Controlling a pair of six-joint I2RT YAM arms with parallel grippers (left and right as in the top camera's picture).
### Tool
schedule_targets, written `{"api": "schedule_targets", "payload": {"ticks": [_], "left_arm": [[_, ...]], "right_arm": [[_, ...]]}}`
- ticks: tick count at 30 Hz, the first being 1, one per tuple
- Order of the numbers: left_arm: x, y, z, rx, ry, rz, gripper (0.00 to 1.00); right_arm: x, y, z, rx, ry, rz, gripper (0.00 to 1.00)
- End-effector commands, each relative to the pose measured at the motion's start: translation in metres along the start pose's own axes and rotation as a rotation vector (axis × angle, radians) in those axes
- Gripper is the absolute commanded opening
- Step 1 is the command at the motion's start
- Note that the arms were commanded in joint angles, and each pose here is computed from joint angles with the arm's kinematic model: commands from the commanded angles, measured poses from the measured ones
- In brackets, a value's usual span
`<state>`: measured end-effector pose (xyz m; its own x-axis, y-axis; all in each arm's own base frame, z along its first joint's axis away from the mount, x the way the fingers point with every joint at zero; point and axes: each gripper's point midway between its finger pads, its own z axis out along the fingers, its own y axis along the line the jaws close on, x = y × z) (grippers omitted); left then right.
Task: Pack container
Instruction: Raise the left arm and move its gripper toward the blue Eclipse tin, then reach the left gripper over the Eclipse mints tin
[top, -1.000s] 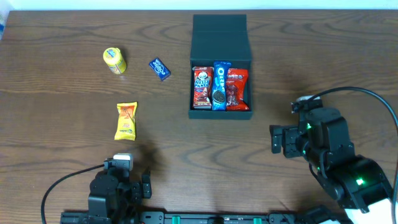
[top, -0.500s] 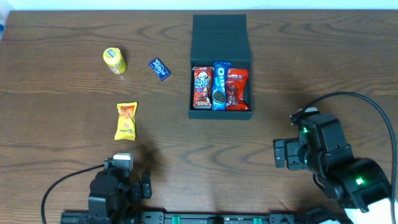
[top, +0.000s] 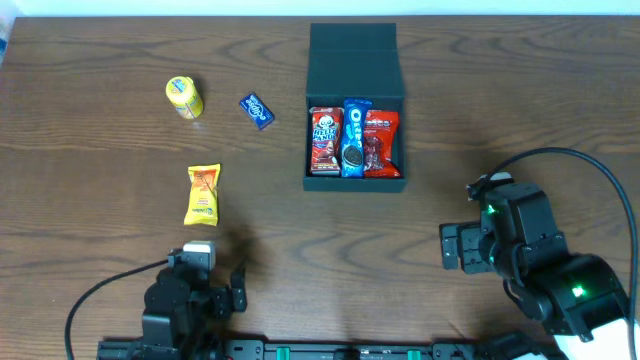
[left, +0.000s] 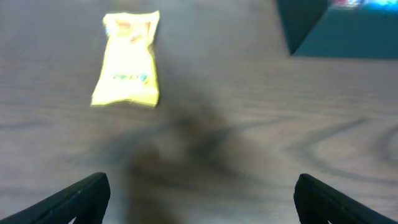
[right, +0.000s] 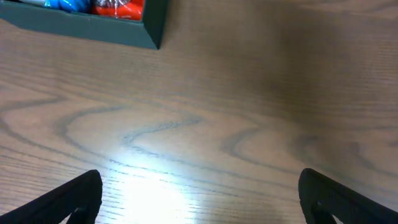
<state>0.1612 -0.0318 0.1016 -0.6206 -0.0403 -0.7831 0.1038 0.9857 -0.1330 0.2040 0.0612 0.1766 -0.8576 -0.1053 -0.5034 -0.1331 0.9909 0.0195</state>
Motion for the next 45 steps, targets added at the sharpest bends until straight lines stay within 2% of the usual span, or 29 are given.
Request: {"api": "schedule_targets", "payload": {"ticks": [1,7,16,21,28,35,40,45], "left_arm": [[-0.017,-0.024,-0.002,0.138,-0.065,-0.029,0.96],[-0.051,-0.05,-0.019,0.283,-0.192,0.005,0.96],[-0.083,-0.055,-0.054,0.289,-0.292,0.016,0.96],[-0.099,-0.058,-0.067,0.292,-0.301,0.019,0.96],[-0.127,-0.077,-0.066,0.368,-0.155,0.004,0.96],[-0.156,-0.074,-0.052,0.309,0.034,-0.038,0.96],[-0.162,-0.065,-0.032,0.228,0.246,-0.081,0.96],[-0.17,-0.065,-0.013,0.217,0.321,-0.096,0.95]], "right_arm": [[0.002,-0.001,0.001,0.003,0.005,0.016,0.99],[0.002,-0.001,0.001,0.003,0.005,0.016,0.99],[0.002,-0.001,0.001,0.003,0.005,0.016,0.99],[0.002,-0.001,0.001,0.003,0.005,0.015,0.99],[0.002,-0.001,0.001,0.003,0.005,0.016,0.99],[0.002,-0.001,0.001,0.003,0.005,0.016,0.99],[0.002,-0.001,0.001,0.003,0.005,0.016,0.99],[0.002,-0.001,0.001,0.003,0.005,0.016,0.99]]}}
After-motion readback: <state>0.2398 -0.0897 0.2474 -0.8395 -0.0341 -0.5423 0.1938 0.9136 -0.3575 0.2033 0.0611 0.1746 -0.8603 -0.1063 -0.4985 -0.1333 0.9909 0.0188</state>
